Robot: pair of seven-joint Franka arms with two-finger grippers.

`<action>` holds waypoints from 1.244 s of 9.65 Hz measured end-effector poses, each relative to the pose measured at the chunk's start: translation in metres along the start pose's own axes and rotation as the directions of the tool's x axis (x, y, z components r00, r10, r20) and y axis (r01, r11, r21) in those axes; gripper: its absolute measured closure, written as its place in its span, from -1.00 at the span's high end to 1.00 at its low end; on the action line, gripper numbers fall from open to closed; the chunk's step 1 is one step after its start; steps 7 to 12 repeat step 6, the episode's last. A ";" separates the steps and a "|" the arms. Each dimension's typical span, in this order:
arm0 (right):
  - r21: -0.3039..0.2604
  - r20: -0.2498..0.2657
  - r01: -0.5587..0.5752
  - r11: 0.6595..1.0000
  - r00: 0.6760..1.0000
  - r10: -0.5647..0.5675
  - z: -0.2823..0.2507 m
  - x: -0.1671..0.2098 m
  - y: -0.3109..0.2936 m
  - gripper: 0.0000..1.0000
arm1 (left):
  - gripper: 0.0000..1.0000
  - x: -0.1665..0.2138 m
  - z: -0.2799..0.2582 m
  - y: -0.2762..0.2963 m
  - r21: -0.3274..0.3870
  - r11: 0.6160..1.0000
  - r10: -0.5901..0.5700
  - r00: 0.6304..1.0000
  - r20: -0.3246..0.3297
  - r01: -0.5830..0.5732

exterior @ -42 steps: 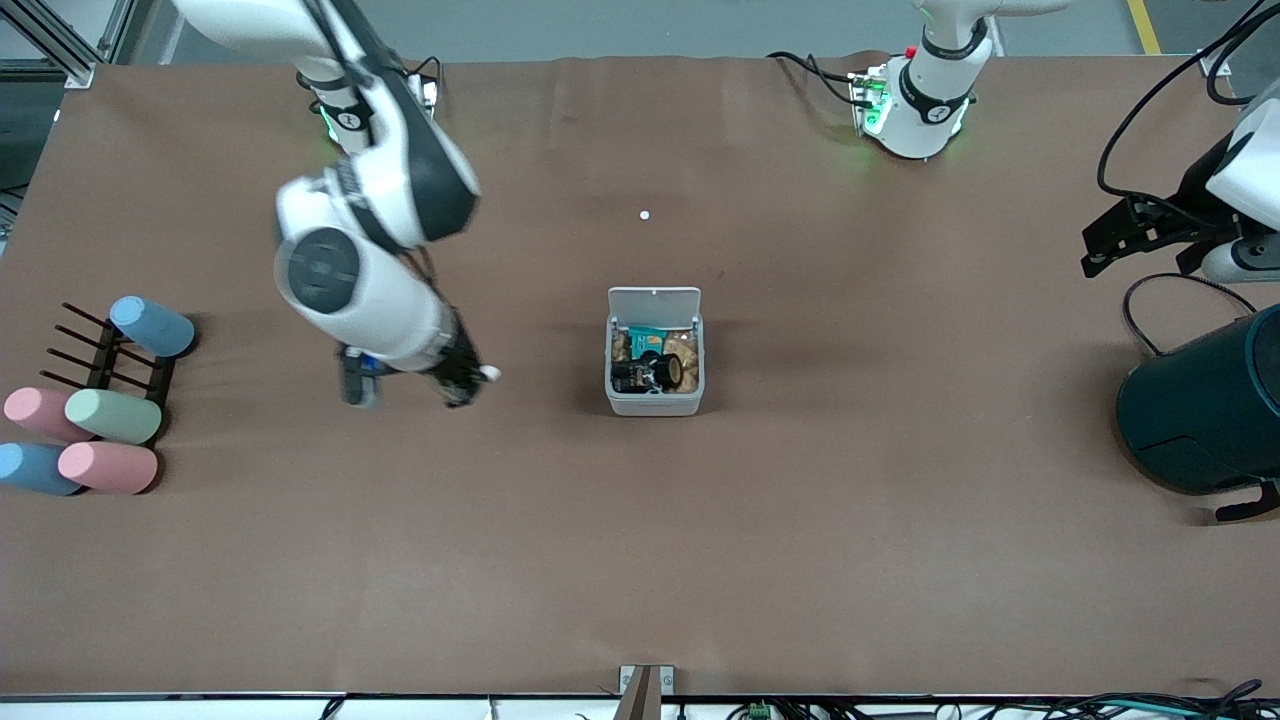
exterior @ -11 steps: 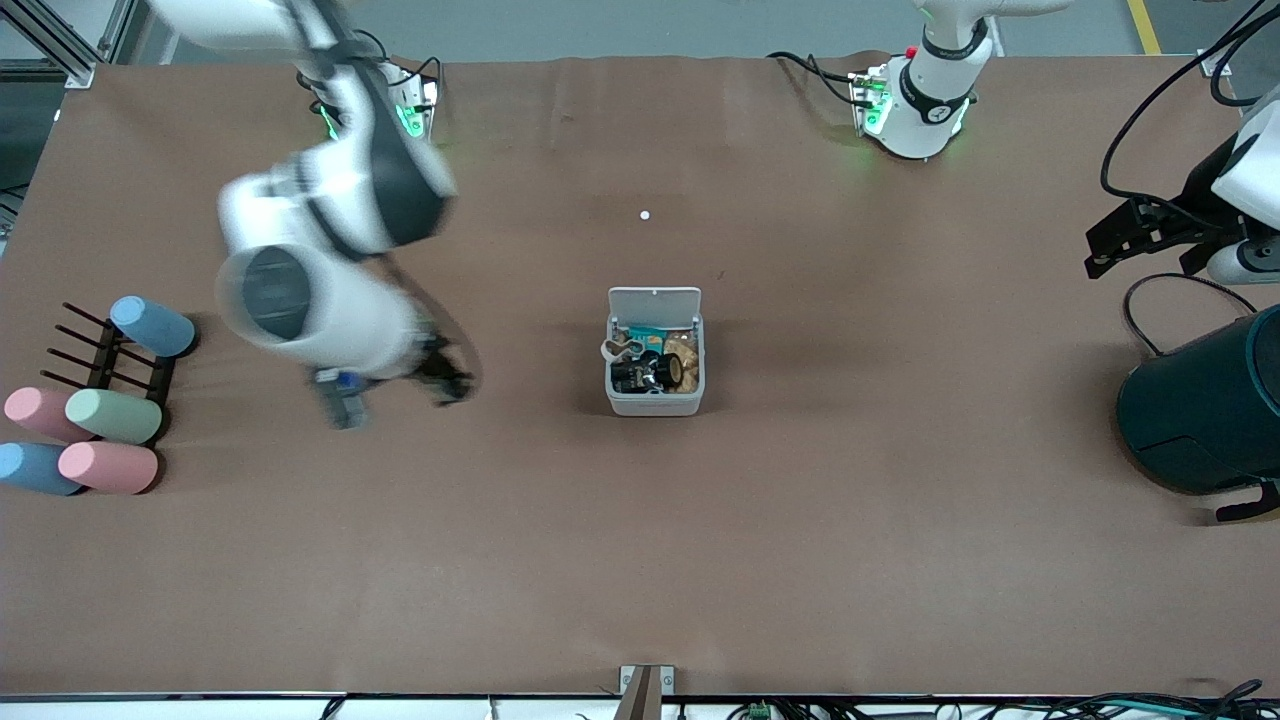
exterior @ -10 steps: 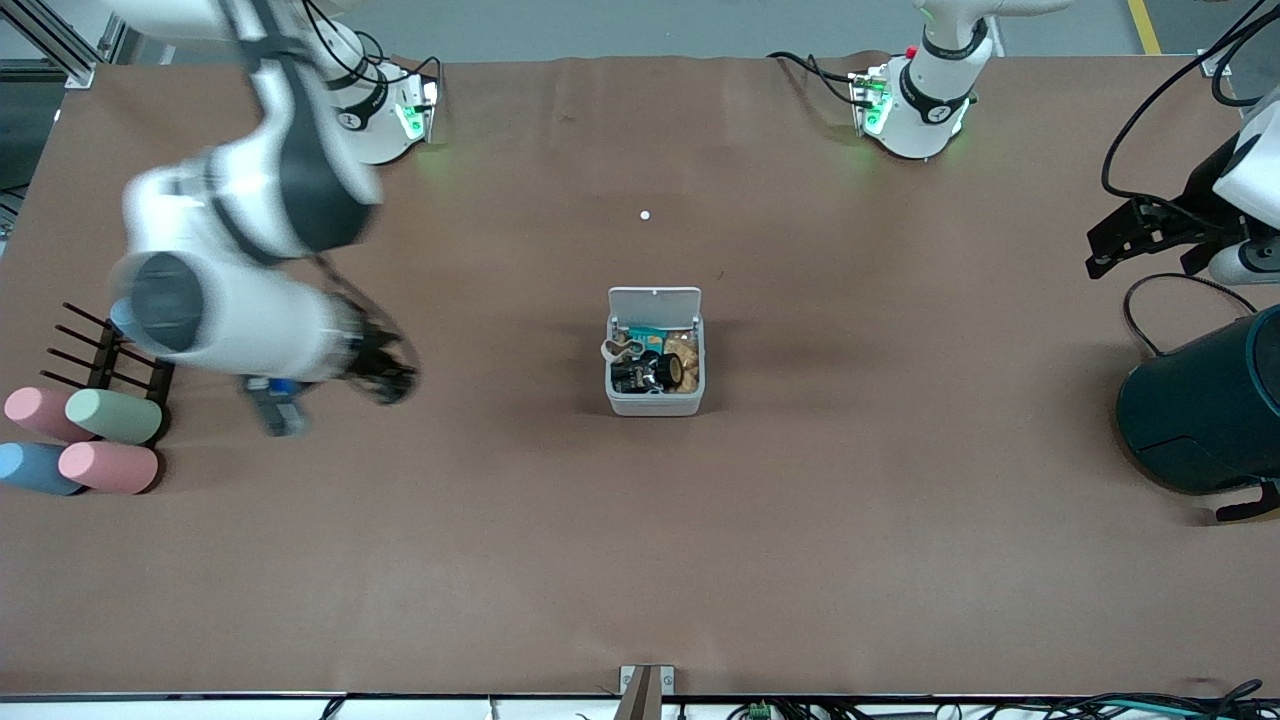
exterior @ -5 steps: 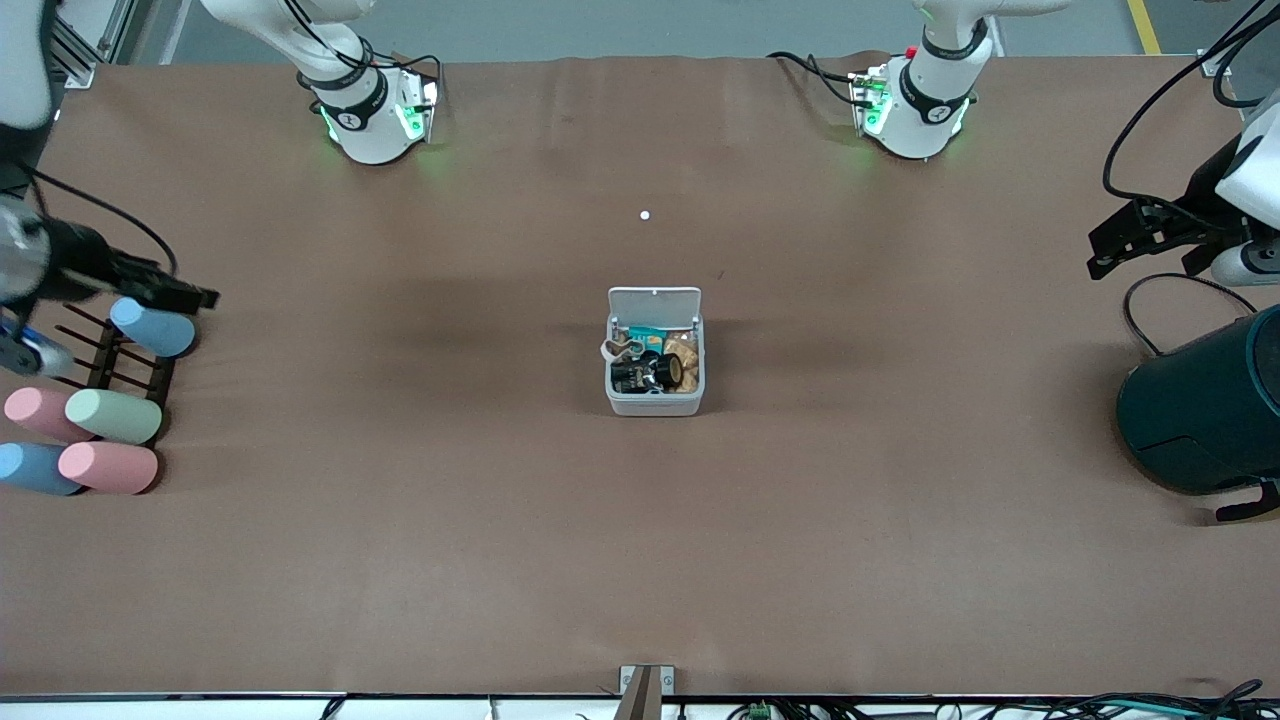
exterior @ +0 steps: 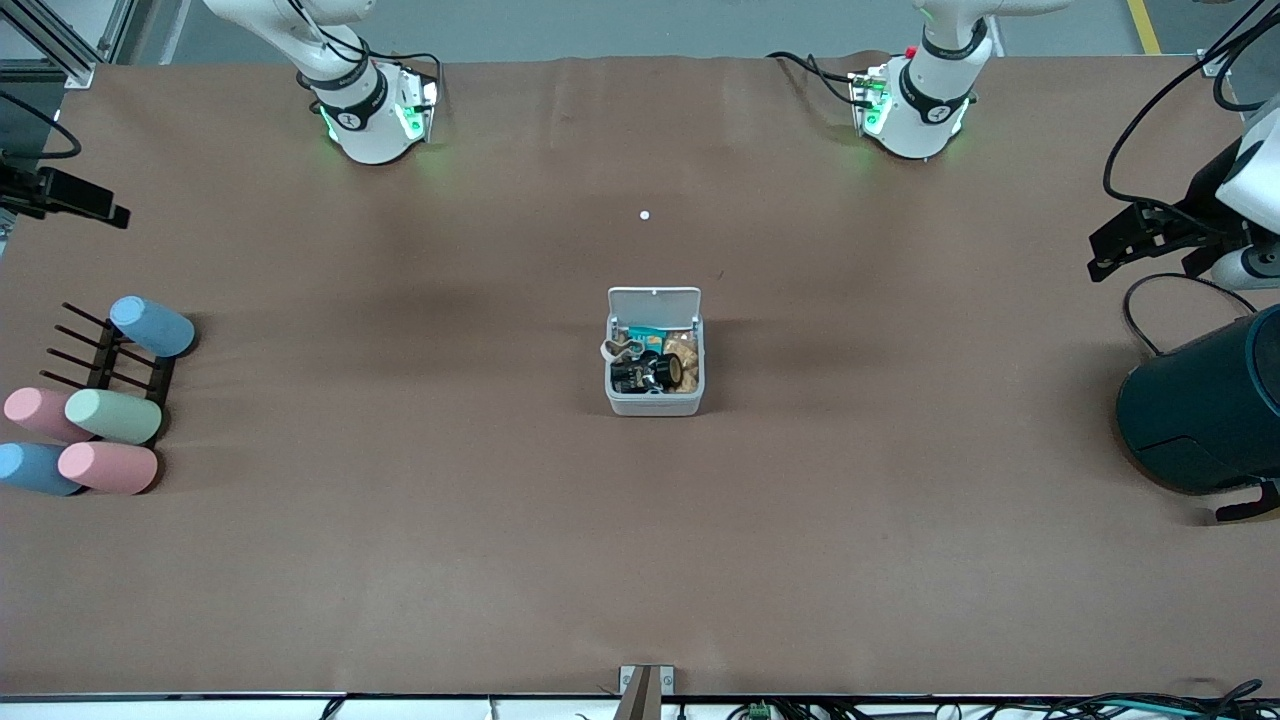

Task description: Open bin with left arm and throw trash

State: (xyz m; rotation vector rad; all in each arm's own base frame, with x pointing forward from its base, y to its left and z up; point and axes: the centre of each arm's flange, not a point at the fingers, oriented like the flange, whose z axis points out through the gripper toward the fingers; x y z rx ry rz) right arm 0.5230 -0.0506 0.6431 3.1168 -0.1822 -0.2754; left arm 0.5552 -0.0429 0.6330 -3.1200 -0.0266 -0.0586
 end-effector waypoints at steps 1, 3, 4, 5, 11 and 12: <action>-0.009 -0.026 0.021 1.000 0.999 -0.021 -0.006 0.003 -0.012 1.00 | 1.00 0.001 0.002 0.000 0.000 1.000 0.000 1.000 0.004 0.000; 0.000 -0.062 0.041 0.999 0.997 -0.040 -0.010 0.008 -0.022 1.00 | 1.00 0.002 0.004 0.001 0.000 1.000 0.001 1.000 0.006 -0.001; 0.000 -0.067 0.043 0.999 0.997 -0.043 -0.011 0.009 -0.023 1.00 | 1.00 0.002 0.004 0.001 0.000 1.000 0.001 1.000 0.006 -0.001; 0.001 -0.071 0.045 0.999 0.996 -0.045 -0.013 0.008 -0.024 1.00 | 1.00 0.002 0.004 0.001 0.000 1.000 0.001 1.000 0.006 -0.001; 0.001 -0.075 0.045 0.999 0.996 -0.045 -0.015 0.008 -0.024 1.00 | 1.00 0.002 0.004 0.001 0.000 1.000 0.001 1.000 0.006 -0.001; 0.001 -0.075 0.045 0.999 0.996 -0.045 -0.015 0.008 -0.024 1.00 | 1.00 0.002 0.004 0.001 0.000 1.000 0.001 1.000 0.006 -0.001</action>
